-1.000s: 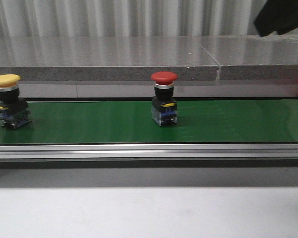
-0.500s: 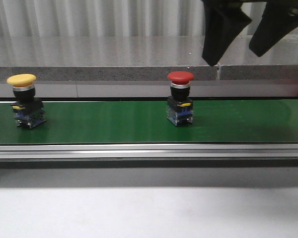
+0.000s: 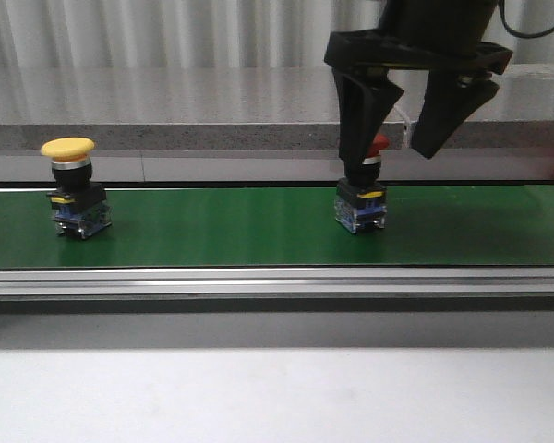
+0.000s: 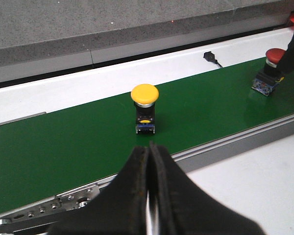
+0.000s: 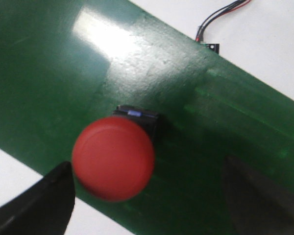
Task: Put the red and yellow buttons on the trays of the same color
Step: 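Lower the right gripper onto the arriving red button and grasp it, then carry the red button into the red tray and open the right gripper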
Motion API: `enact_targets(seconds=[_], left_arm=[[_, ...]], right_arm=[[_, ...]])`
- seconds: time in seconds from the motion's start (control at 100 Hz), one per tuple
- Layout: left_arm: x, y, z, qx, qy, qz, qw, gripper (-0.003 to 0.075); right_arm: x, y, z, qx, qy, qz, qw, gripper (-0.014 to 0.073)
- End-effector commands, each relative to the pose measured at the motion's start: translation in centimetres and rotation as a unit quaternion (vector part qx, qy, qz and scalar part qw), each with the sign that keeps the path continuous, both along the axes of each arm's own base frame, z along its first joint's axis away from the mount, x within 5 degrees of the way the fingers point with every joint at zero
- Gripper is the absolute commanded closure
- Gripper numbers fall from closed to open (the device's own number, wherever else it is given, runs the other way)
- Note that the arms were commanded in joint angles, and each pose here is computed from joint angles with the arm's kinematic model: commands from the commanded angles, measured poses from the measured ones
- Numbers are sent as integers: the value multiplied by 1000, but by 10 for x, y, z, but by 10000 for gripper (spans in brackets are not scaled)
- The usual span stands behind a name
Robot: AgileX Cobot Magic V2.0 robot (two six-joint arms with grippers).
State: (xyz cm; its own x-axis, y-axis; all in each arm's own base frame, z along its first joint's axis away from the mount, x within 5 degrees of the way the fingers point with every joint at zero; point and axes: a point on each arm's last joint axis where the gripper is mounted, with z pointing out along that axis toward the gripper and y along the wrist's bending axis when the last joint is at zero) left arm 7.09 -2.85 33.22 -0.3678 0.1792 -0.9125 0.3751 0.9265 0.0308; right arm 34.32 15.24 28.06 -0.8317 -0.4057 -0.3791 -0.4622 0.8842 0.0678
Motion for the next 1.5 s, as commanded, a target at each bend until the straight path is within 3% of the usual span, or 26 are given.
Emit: enact_targets(seconds=[0.0, 0.12, 0.31, 0.39, 0.62, 0.95, 1.11, 1.31, 1.49], left_arm=[[1, -1, 13, -23, -38, -1, 999, 741], [1, -1, 13, -23, -38, -1, 999, 741], [1, -1, 13, -23, -38, -1, 999, 741], [1, -1, 13, -23, -38, -1, 999, 741], [1, -1, 13, -23, -38, -1, 999, 741], [1, -1, 13, -23, -38, -1, 999, 741], [1, -1, 13, -23, -38, -1, 999, 741], [1, -1, 13, -23, -38, -1, 999, 741], [1, -1, 13, -23, -38, -1, 999, 741]], right_arm=[[5, -1, 19, 30, -34, -7, 999, 18], [10, 1, 14, 34, -41, -10, 999, 136], [9, 1, 17, 39, -43, -11, 998, 438], [8, 0, 21, 42, -49, -11, 998, 496], [4, -24, 48, 55, -90, -40, 994, 501], [14, -122, 69, 48, -127, -173, 976, 501], [16, -179, 68, 34, -136, -248, 959, 501], [19, -247, 68, 23, -192, -338, 921, 506], [19, -284, 52, 14, -180, -381, 907, 506]])
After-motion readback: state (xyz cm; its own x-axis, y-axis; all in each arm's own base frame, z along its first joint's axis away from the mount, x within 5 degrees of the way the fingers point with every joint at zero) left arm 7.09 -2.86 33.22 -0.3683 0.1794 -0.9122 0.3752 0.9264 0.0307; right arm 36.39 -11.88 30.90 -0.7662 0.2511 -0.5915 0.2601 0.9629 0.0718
